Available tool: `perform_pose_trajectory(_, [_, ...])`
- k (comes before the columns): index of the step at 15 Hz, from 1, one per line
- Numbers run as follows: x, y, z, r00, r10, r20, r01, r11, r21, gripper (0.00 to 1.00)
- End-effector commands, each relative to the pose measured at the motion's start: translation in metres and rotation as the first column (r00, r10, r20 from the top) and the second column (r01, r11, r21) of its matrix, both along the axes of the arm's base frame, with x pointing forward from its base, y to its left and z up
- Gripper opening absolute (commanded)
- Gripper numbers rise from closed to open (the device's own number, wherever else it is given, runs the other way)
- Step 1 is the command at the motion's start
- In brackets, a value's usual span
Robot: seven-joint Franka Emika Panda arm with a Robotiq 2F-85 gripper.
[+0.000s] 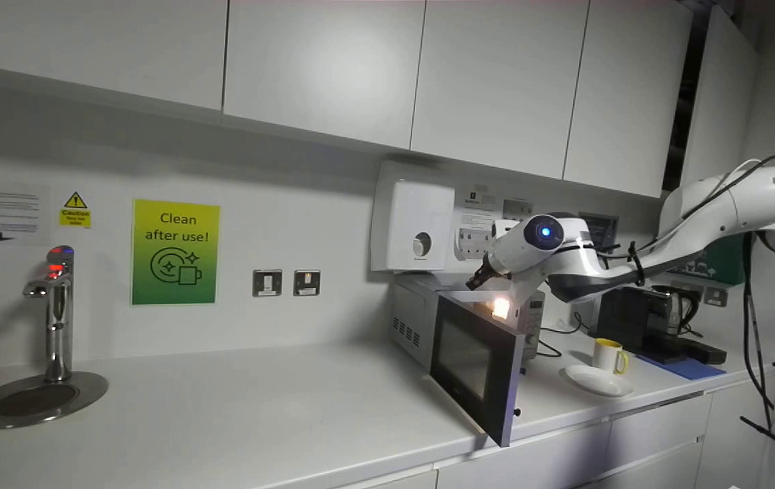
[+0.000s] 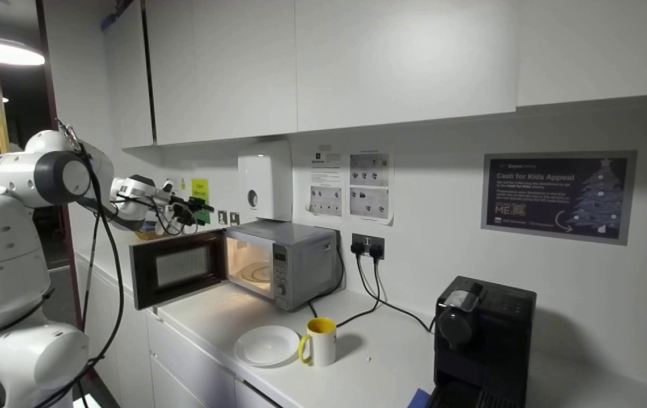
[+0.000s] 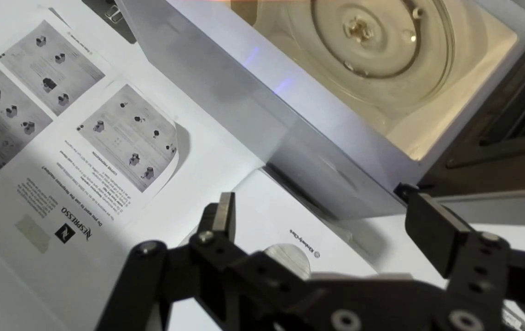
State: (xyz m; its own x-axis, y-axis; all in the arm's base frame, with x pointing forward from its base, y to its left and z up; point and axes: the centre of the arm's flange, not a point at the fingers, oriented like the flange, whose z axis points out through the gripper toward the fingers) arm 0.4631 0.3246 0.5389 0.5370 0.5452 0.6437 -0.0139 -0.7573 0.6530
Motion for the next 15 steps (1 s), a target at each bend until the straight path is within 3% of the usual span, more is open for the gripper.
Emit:
perform_pose_trajectory(1, [0.004,0.024,0.019,0.996,0.059,0.063,-0.064,0.995,0.08,1.0])
perform_pose_trajectory(4, [-0.002,0.043,0.029,0.988,0.138,0.072,-0.148,0.976,0.16,1.0])
perform_pose_trajectory(9, [-0.009,0.059,0.038,0.96,0.275,0.047,-0.277,0.916,0.289,1.0])
perform_pose_trajectory(15, [-0.014,0.065,0.036,0.925,0.376,-0.056,-0.314,0.839,0.444,1.0])
